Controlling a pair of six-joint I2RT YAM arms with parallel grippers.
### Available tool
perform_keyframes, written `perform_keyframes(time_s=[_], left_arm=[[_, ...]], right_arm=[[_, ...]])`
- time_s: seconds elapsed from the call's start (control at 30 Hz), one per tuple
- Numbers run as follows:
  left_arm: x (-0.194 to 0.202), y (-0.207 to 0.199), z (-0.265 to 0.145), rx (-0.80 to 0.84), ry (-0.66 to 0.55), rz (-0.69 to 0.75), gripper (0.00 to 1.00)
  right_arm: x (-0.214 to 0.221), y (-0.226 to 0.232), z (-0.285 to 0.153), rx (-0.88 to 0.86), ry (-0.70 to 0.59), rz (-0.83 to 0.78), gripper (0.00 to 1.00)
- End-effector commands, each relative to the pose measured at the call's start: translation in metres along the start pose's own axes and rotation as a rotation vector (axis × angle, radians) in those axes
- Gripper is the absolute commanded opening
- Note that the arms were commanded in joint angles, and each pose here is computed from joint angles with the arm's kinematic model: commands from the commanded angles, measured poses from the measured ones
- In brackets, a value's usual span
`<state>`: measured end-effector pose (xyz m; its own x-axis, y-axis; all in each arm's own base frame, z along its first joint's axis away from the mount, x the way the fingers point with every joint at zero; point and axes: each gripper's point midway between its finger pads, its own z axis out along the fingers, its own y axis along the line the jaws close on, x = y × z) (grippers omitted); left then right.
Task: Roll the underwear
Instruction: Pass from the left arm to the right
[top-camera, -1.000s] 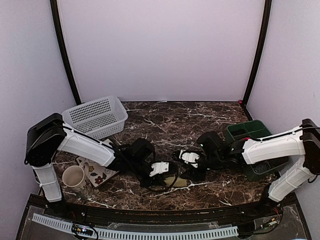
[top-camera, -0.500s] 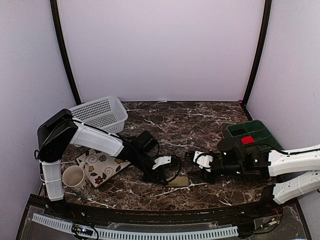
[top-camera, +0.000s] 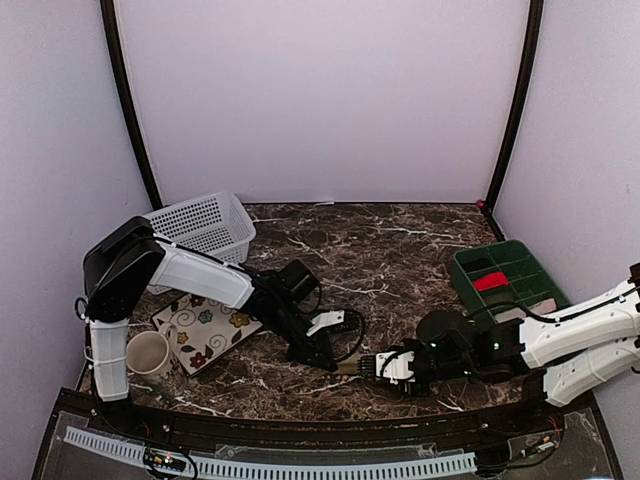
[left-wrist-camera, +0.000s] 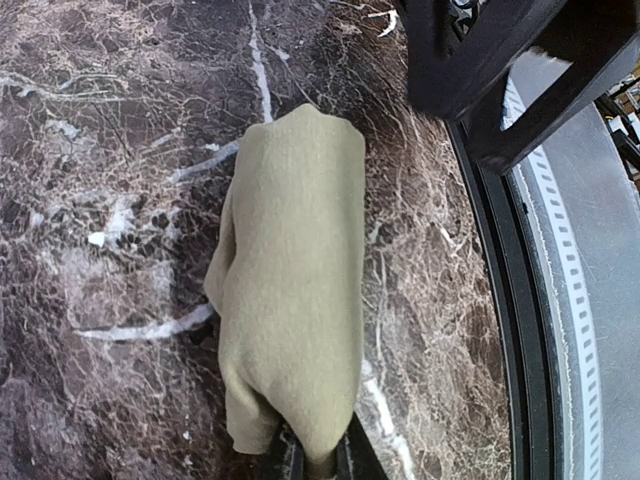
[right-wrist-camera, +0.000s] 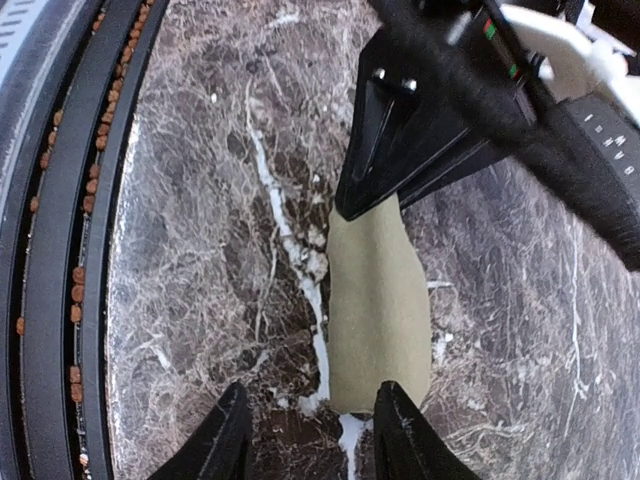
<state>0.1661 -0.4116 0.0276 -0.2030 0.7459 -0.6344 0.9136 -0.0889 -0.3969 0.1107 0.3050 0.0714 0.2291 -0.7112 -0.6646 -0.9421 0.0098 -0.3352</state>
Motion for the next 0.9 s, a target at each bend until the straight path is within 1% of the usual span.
perform_keyframes(time_s=[0.0, 0.27, 0.53, 0.77, 0.87], left_arm=[[0.043, -0.002, 0.012, 0.02, 0.136, -0.126, 0.09], [0.046, -0.003, 0.013, 0.028, 0.138, -0.137, 0.09], [0.048, -0.003, 0.012, 0.03, 0.142, -0.136, 0.09], [0.049, -0.002, 0.011, 0.031, 0.141, -0.139, 0.09], [0.049, -0.002, 0.011, 0.028, 0.144, -0.137, 0.1]], right_arm=[[-0.007, -0.004, 0.009, 0.028, -0.036, -0.082, 0.43], [-0.012, -0.013, 0.025, 0.048, 0.011, -0.098, 0.5], [-0.016, -0.028, 0.046, 0.089, 0.08, -0.106, 0.51], [0.004, -0.028, 0.059, 0.094, 0.179, -0.113, 0.53], [0.016, -0.022, 0.062, 0.075, 0.218, -0.107, 0.51]])
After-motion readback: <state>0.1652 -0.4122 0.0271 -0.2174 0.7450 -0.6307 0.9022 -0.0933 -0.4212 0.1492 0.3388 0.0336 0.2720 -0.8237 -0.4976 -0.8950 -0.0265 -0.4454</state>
